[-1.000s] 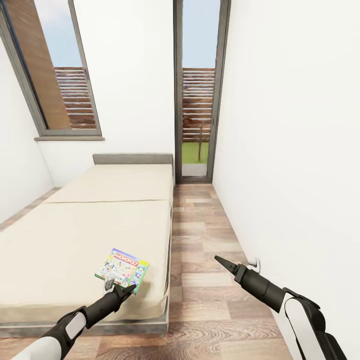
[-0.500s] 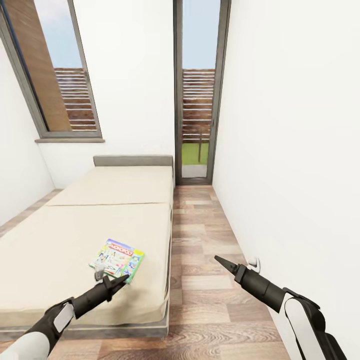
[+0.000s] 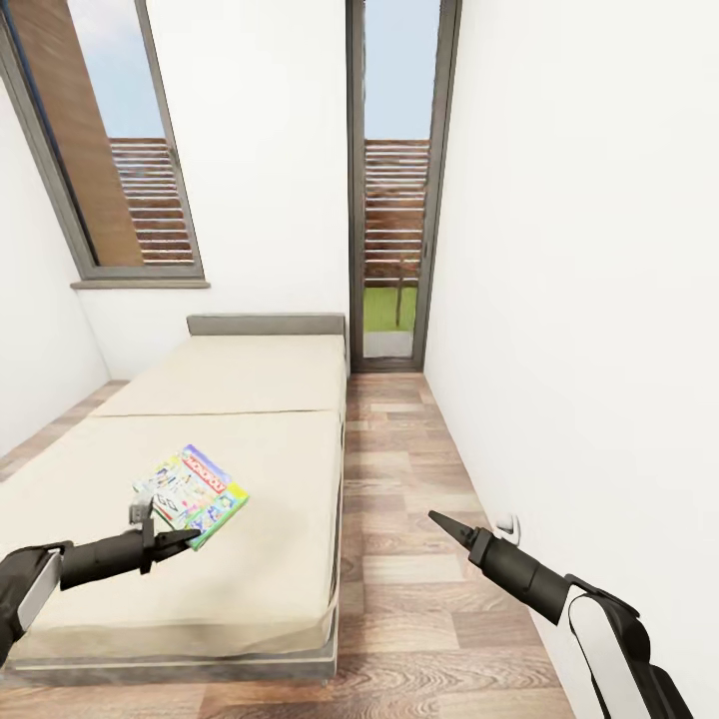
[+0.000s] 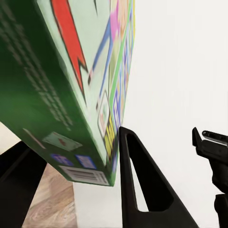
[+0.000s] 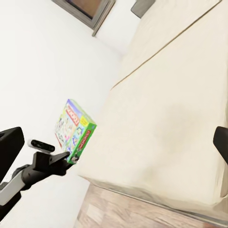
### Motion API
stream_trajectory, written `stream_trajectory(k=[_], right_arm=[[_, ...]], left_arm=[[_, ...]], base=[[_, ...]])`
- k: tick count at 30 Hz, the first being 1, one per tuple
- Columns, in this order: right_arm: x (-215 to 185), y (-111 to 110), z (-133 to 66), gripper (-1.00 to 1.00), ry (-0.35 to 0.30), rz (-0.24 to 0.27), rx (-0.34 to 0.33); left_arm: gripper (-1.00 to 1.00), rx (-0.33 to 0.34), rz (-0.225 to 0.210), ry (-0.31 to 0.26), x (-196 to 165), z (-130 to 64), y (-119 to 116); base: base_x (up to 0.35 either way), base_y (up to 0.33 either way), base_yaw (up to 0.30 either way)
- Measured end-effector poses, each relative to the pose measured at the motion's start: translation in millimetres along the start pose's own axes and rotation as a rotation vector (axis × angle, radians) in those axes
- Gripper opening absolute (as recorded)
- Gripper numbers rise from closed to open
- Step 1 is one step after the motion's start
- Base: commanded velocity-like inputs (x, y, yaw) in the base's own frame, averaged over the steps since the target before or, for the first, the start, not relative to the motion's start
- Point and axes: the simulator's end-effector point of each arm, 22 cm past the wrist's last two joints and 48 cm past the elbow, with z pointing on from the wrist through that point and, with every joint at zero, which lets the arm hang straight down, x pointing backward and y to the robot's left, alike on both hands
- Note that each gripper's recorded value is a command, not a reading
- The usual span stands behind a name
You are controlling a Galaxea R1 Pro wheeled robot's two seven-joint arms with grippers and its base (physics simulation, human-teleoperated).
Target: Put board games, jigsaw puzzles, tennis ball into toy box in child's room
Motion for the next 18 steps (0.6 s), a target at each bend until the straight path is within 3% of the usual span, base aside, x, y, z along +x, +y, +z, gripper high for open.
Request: stream_trajectory(k=[5, 7, 18], right_arm=[[-7, 6, -1.3, 1.0, -0.003, 0.0, 0.003], [-10, 8, -2.3, 1.0, -0.006, 0.0, 0.006], [-21, 26, -0.8, 1.0, -0.003, -0.001, 0.004]], left_arm=[[-1.0, 0.057, 0.037, 0.008, -17, -41.6, -28], [-1.0, 0.136, 0.064, 0.04, -18, -60.7, -53], [-1.0, 0.077, 0.098, 0.074, -27, -84.0, -66]], base=[[0.0, 0.0, 0.0], [0.0, 0.0, 0.0], [0.0, 0.0, 0.0]])
